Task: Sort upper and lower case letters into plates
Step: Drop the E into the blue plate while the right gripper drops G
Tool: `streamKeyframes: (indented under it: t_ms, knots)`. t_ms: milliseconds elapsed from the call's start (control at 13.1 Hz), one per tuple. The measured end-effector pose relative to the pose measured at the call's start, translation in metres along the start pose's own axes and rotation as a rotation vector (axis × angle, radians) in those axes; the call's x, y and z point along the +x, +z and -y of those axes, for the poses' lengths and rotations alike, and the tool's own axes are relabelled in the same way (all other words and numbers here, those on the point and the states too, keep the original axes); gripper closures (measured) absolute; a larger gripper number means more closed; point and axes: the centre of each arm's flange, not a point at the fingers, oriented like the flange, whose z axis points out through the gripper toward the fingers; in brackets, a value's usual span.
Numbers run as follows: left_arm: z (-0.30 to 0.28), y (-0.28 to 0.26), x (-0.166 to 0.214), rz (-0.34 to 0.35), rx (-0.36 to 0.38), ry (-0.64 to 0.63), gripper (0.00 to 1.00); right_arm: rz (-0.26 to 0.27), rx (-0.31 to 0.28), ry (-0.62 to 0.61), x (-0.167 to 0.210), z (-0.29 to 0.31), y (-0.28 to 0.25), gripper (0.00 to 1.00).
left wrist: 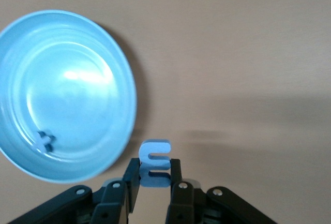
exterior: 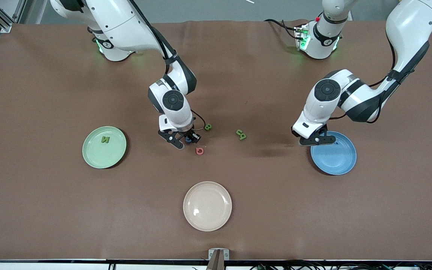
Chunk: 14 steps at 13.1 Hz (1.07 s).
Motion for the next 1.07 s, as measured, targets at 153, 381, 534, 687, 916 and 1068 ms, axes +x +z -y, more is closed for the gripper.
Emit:
streamKeyframes:
  t_ms: [153, 381, 534, 687, 916, 1068]
  knots:
    - [0.032, 0.015, -0.002, -0.019, 0.022, 0.017, 0.72, -0.003, 0.003, 0.0, 0.002, 0.001, -0.004, 0.65]
    - [0.081, 0.025, 0.004, -0.027, -0.013, 0.052, 0.72, -0.005, 0.0, 0.002, 0.003, -0.001, -0.003, 0.65]
    - [0.104, 0.033, 0.008, -0.036, -0.033, 0.075, 0.72, -0.005, -0.001, 0.002, 0.004, -0.001, -0.003, 0.65]
    - [0.122, 0.047, 0.009, -0.048, -0.036, 0.104, 0.72, -0.01, -0.005, -0.003, 0.017, -0.005, -0.003, 0.65]
    - [0.147, 0.064, 0.012, -0.051, -0.051, 0.148, 0.72, 0.004, -0.061, -0.047, 0.07, -0.029, -0.004, 0.65]
    - [0.154, 0.068, 0.017, -0.052, -0.06, 0.168, 0.72, 0.03, -0.105, -0.084, 0.109, -0.05, -0.019, 0.65]
